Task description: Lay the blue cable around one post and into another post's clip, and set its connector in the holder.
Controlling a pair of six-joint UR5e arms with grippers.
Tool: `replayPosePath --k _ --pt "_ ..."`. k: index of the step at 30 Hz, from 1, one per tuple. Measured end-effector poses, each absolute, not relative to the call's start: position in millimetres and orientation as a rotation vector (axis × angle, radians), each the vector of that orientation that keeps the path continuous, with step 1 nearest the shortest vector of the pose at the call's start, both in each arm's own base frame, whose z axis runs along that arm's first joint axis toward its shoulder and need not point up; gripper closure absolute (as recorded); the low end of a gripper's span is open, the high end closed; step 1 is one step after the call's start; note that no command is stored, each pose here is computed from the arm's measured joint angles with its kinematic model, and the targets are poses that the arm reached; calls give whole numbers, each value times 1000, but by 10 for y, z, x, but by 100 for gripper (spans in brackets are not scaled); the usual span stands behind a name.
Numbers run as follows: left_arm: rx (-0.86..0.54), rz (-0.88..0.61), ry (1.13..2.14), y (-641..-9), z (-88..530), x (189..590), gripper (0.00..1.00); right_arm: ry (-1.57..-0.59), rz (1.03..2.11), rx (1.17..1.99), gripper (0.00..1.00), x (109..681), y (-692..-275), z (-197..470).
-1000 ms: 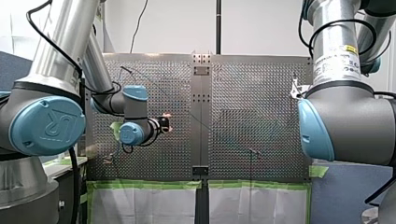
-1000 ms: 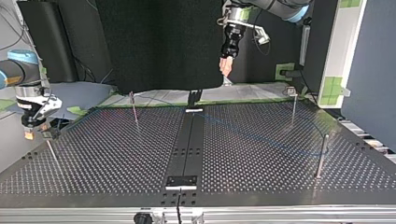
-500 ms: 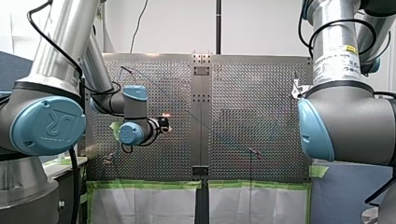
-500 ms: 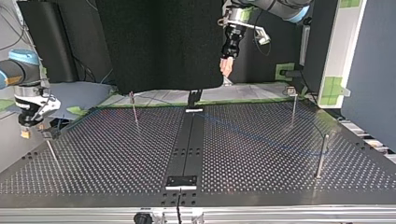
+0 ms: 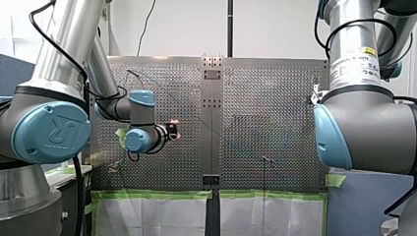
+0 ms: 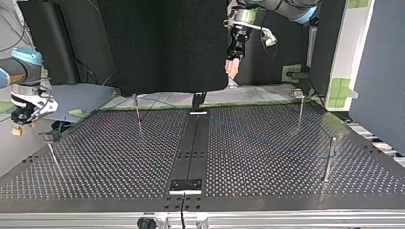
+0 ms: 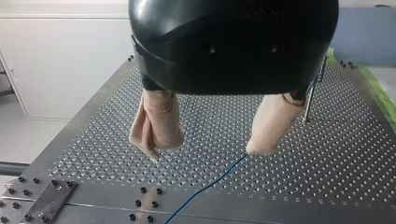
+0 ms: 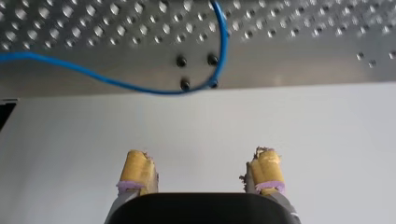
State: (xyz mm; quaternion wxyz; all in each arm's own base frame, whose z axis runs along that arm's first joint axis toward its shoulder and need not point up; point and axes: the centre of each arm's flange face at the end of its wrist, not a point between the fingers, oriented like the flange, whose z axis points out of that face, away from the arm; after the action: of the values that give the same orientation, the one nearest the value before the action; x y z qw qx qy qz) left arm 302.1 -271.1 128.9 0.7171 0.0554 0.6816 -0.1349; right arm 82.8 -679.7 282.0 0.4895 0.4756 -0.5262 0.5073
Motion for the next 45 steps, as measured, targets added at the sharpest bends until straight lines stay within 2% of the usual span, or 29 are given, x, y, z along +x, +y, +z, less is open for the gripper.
replayPosePath --k 10,16,26,38,45 --pt "118 -296 1508 -2695 1289 3036 0 -1283 1298 1037 1 800 -6576 3045" --pt "110 -302 1506 -2686 1293 3049 0 -1227 1367 1045 1 1047 -6406 3177" --pt "105 -305 1510 -2670 1290 3063 0 -1105 1359 1027 1 1534 -6006 3384" --pt "55 -309 1512 -2598 1291 3122 0 -1097 1239 1135 1 2099 -5713 2498" --pt "15 -284 1511 -2513 1293 3181 0 -1072 1185 1175 1 2419 -5749 2309"
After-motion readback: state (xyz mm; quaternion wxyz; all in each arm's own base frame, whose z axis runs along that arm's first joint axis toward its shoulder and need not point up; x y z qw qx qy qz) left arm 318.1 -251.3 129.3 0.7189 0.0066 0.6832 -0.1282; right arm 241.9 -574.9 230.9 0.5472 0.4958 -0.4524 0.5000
